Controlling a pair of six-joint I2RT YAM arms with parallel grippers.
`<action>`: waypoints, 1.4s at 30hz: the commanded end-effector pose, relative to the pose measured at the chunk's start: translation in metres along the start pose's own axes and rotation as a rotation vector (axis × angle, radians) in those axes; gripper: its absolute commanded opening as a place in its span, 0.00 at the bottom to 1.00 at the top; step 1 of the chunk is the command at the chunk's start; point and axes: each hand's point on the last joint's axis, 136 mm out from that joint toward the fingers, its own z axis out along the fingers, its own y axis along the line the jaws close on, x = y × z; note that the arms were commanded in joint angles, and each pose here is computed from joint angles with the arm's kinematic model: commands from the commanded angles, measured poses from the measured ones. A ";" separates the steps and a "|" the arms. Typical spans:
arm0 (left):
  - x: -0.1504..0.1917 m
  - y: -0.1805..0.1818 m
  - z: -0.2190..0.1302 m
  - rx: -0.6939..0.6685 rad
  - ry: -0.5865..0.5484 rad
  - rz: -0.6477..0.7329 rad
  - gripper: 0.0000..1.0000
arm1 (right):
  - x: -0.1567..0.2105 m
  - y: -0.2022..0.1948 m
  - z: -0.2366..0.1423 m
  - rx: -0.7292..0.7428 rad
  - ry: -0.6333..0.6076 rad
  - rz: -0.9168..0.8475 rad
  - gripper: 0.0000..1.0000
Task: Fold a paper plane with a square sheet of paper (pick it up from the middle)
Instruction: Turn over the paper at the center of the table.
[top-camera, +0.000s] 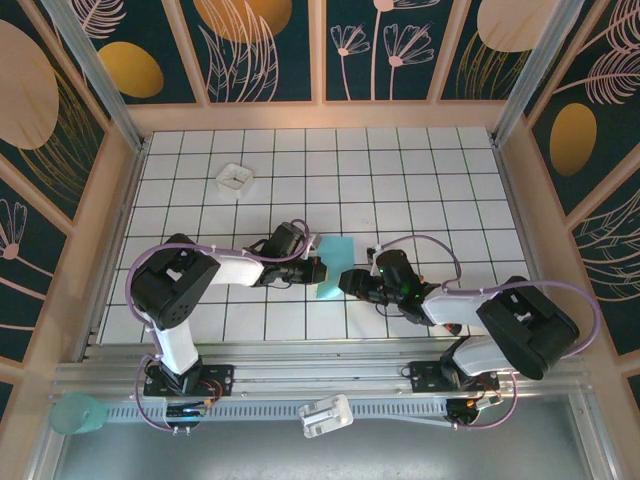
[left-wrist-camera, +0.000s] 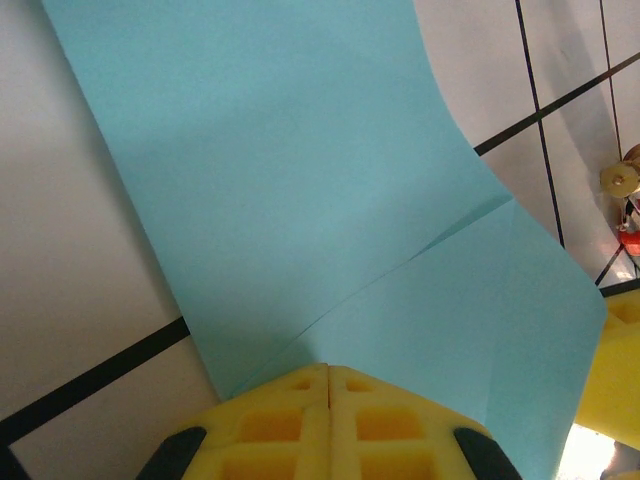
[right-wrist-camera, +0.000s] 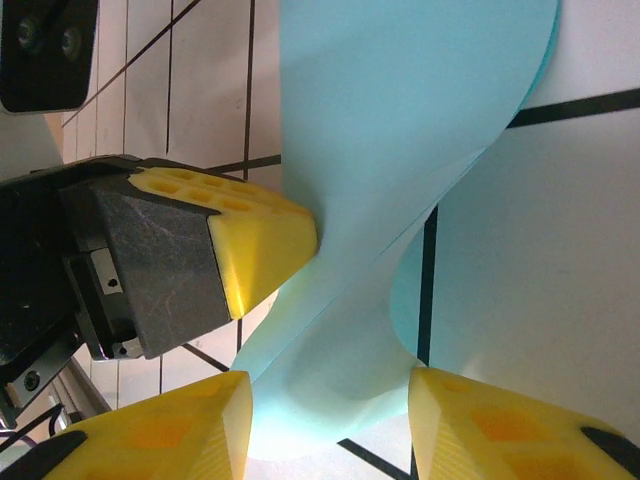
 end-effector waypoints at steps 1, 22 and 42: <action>0.025 0.021 0.007 -0.054 0.084 -0.020 0.00 | -0.009 0.008 0.002 -0.043 -0.020 -0.072 0.46; 0.022 0.018 0.006 -0.054 0.080 -0.024 0.00 | 0.006 0.001 -0.010 -0.033 -0.067 0.078 0.39; 0.020 0.015 0.004 -0.049 0.073 -0.025 0.00 | 0.007 -0.011 -0.014 0.059 -0.148 0.132 0.08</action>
